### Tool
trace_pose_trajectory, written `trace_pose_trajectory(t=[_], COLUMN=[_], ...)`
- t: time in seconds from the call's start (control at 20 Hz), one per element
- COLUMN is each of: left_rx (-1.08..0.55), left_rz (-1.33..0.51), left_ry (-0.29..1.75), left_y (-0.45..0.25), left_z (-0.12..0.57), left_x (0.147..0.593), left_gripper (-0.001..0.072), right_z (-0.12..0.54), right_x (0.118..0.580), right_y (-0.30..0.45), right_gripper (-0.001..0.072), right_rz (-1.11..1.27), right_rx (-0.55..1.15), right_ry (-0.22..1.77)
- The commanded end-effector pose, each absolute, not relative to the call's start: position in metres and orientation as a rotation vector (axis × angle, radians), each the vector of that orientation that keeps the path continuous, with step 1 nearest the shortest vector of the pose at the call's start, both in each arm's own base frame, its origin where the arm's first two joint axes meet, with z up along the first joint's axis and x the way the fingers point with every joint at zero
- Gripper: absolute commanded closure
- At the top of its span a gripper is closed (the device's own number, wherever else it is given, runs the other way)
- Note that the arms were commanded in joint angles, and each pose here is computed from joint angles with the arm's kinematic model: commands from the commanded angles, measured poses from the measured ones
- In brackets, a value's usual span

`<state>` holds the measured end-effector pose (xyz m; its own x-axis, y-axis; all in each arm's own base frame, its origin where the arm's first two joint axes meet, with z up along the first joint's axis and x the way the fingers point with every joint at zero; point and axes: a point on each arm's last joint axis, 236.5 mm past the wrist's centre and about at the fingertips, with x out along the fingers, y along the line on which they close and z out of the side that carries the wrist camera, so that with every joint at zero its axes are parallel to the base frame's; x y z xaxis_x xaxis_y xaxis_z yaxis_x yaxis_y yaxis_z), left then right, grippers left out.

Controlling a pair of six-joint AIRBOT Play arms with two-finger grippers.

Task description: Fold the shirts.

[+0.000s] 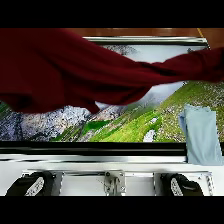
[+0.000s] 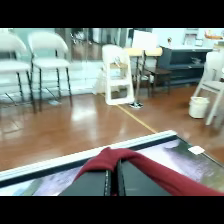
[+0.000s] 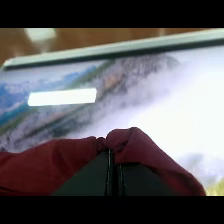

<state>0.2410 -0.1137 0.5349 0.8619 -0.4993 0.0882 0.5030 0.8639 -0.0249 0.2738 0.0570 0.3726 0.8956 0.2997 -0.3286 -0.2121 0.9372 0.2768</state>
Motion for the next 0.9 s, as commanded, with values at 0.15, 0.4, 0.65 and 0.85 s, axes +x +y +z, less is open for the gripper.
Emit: trace_pose_trajectory(t=[0.15, 0.4, 0.65, 0.85], left_rx=[0.062, -0.070, -0.326, -0.505], left_rz=[-0.360, -0.368, -0.314, -0.305], left_ry=[0.292, 0.663, 0.769, 0.863], left_y=[-0.076, -0.071, -0.069, -0.078], left_z=[0.444, 0.314, 0.180, 0.095], left_x=[0.243, 0.282, 0.359, 0.400], left_gripper=[0.0669, 0.0669, 0.0668, 0.0667], right_z=[0.320, 0.283, 0.203, 0.104], right_x=[0.212, 0.235, 0.332, 0.432], right_y=[0.037, 0.032, 0.012, 0.024], right_gripper=[0.0647, 0.0647, 0.0646, 0.0647], right_rz=[0.116, 0.101, 0.103, 0.118], right_rx=[0.233, 0.305, 0.351, 0.405], right_ry=[0.642, 0.825, 1.020, 1.104])
